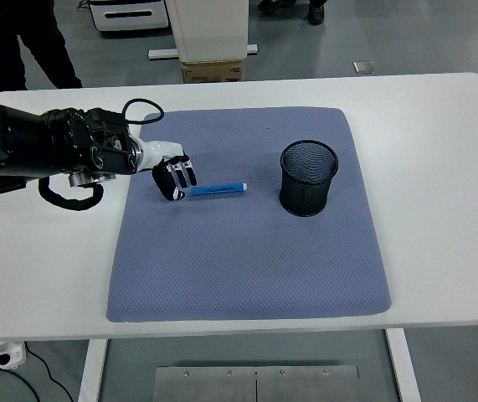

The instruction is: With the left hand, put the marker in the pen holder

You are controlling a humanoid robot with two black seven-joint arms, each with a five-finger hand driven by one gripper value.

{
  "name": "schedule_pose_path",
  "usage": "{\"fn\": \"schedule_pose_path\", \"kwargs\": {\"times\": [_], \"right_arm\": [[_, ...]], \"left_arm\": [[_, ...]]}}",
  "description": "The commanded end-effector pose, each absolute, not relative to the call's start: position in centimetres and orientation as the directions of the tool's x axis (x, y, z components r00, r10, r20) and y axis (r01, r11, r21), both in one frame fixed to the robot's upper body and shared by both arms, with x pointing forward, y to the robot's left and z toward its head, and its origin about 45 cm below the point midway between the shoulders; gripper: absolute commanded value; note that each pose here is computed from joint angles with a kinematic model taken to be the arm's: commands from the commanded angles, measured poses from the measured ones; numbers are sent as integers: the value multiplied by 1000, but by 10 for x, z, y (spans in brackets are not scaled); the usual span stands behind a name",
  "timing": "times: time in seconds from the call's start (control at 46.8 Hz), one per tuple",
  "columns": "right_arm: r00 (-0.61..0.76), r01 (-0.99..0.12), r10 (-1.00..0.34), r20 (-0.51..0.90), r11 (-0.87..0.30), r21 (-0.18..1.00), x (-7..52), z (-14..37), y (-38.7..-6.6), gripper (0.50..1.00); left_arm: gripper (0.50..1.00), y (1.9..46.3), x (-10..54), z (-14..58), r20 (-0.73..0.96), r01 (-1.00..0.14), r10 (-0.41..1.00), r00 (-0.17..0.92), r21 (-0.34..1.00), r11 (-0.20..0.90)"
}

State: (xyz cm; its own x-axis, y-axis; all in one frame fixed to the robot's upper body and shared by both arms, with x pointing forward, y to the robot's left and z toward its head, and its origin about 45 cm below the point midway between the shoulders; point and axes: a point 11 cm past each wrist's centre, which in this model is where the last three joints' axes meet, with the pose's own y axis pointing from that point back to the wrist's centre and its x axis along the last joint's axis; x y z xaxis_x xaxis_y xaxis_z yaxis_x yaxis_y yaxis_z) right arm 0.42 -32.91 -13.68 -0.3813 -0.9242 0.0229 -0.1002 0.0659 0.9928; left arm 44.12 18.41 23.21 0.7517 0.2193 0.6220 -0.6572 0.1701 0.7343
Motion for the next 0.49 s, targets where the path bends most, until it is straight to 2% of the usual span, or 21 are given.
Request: {"fn": "schedule_pose_path", "kwargs": {"times": [0.0, 0.47], "right_arm": [[-380, -100, -925, 23, 66, 993, 4, -137, -329, 1000], [-381, -100, -924, 23, 66, 993, 4, -137, -329, 1000]], "left_arm": [[616, 184, 441, 232, 622, -657, 219, 752, 735, 170], [616, 186, 441, 232, 624, -657, 215, 752, 735, 165]]}}
